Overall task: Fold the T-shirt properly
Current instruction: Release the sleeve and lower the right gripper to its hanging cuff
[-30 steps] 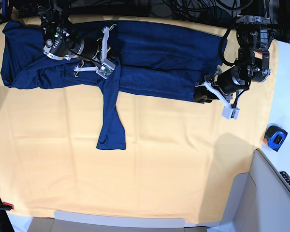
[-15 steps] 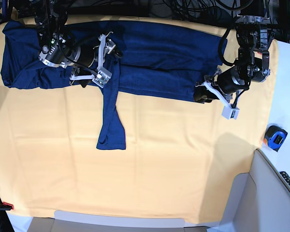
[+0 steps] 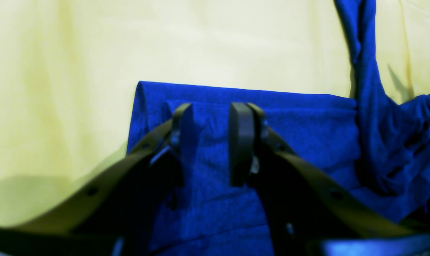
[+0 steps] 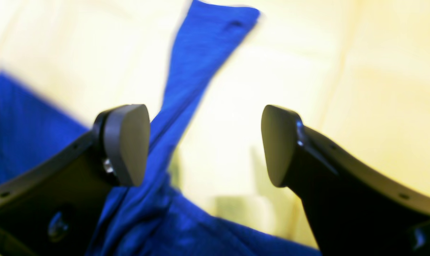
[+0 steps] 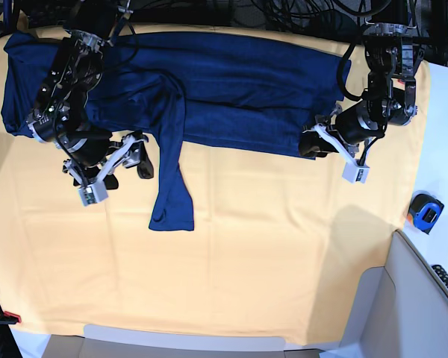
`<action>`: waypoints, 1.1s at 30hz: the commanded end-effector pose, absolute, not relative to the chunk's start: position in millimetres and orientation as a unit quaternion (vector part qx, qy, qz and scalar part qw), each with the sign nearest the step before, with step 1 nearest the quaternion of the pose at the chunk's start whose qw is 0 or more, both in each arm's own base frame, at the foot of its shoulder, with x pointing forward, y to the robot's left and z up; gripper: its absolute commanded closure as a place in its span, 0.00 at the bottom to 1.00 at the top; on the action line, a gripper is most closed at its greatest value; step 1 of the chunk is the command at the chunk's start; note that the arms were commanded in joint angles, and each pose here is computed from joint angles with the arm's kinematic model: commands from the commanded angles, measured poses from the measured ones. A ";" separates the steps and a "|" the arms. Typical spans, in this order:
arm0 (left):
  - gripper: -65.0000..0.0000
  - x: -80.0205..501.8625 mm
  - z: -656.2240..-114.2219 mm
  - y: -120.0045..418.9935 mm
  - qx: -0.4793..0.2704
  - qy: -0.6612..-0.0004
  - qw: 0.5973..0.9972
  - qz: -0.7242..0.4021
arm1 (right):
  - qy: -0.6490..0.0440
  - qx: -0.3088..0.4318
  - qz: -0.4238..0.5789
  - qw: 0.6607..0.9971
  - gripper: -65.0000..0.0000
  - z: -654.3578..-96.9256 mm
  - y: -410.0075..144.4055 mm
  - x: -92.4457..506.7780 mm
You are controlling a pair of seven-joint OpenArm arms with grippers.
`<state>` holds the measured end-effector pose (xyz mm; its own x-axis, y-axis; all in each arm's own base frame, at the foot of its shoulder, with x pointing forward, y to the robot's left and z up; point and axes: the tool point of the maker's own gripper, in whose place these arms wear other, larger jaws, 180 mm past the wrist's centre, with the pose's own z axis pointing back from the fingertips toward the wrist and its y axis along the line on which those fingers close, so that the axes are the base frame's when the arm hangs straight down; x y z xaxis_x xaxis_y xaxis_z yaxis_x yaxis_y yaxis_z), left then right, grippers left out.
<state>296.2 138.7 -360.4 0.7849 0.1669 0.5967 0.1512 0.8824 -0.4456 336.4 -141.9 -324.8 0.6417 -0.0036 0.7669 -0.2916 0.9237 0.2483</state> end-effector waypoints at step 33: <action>0.73 301.7 -351.4 138.4 -0.245 -0.343 0.907 -0.002 | -0.357 0.365 -0.295 0.808 0.54 -381.5 -101.5 430.8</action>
